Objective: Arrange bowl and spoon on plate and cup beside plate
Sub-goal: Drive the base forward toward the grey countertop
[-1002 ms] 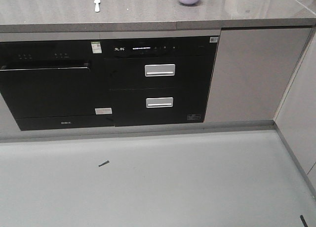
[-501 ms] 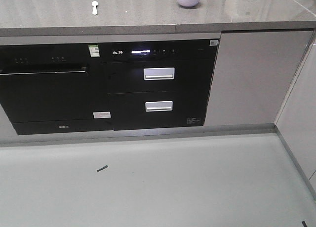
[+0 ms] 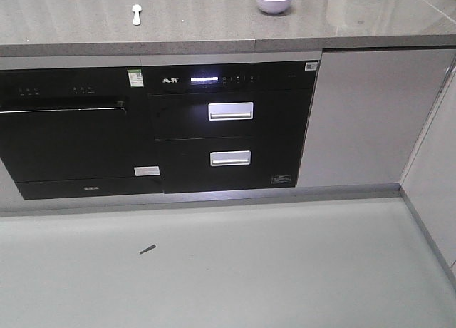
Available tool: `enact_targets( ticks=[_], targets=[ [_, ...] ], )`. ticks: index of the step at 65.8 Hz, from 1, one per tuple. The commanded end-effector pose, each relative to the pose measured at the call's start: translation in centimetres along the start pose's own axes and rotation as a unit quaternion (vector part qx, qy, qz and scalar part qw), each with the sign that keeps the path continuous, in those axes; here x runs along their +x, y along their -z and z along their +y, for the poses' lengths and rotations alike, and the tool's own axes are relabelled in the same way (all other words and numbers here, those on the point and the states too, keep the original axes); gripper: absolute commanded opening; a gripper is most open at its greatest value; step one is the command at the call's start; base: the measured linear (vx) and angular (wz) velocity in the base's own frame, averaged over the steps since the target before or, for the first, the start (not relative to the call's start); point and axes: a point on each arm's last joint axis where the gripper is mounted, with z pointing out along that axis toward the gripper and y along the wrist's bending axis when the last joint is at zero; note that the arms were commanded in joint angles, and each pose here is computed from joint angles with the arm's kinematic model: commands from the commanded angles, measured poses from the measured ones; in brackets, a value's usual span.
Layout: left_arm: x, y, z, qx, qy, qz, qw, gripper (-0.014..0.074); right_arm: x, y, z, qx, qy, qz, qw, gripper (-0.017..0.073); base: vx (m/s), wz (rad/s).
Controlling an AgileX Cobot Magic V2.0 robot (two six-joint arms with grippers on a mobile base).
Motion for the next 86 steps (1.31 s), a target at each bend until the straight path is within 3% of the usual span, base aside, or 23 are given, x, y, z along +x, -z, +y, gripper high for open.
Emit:
enact_targets(
  ticks=[1, 86],
  targets=[
    [0.08, 0.03, -0.03, -0.001, 0.002, -0.031, 1.000, -0.0006, -0.62, 0.06, -0.21, 0.012, 0.005, -0.035, 0.999, -0.0005, 0.06, 0.02],
    [0.08, 0.03, -0.03, -0.001, 0.002, -0.031, 1.000, -0.0006, -0.62, 0.06, -0.21, 0.012, 0.005, -0.035, 0.999, -0.0005, 0.06, 0.01]
  ],
)
